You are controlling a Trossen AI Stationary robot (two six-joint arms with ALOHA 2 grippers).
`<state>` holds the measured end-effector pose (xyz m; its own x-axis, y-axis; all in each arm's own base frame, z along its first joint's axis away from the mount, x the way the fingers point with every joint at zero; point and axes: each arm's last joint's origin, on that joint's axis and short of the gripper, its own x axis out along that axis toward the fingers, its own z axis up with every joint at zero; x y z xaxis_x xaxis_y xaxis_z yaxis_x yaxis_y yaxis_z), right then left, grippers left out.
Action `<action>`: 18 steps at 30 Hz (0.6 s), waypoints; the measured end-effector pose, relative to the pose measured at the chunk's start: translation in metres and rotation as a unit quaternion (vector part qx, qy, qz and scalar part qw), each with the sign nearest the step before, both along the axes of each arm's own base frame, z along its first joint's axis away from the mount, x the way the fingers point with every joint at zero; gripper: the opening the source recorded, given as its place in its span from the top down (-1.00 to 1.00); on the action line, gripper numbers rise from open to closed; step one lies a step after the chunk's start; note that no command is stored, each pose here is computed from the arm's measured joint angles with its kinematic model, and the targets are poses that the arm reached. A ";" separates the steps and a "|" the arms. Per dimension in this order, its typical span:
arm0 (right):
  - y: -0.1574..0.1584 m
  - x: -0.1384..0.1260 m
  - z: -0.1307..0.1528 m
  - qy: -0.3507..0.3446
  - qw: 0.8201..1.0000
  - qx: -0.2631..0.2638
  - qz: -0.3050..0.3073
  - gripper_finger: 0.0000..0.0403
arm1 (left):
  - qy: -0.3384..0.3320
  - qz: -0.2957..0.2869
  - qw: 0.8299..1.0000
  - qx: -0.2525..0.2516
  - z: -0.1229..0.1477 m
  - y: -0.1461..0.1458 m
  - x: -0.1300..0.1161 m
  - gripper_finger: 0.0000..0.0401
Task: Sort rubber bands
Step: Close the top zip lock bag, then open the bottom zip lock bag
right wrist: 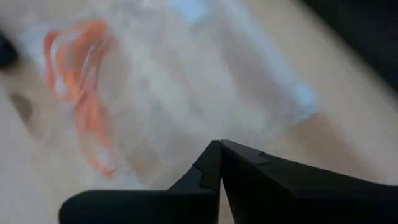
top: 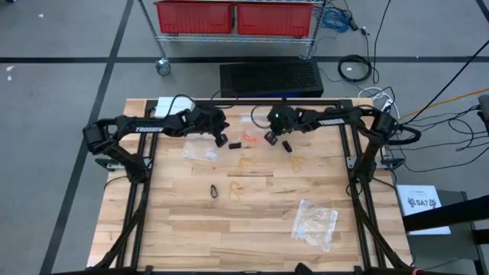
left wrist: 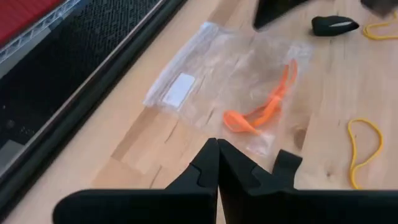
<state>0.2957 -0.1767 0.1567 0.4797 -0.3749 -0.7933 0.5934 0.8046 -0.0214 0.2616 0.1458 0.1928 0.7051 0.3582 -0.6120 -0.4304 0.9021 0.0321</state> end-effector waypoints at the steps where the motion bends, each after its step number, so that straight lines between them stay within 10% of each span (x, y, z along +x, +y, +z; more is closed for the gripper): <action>1: -0.003 0.001 0.007 -0.003 1.000 -0.011 0.008 1.00 | -0.001 0.002 1.000 -0.003 0.000 0.000 0.000 0.98; 8: 0.008 -0.012 0.075 0.021 0.998 -0.036 0.056 1.00 | -0.010 0.005 1.000 0.002 0.001 0.002 0.000 0.98; 18: 0.145 -0.057 0.084 0.125 0.977 0.120 0.121 1.00 | -0.155 -0.119 0.980 -0.026 -0.006 -0.001 -0.006 0.98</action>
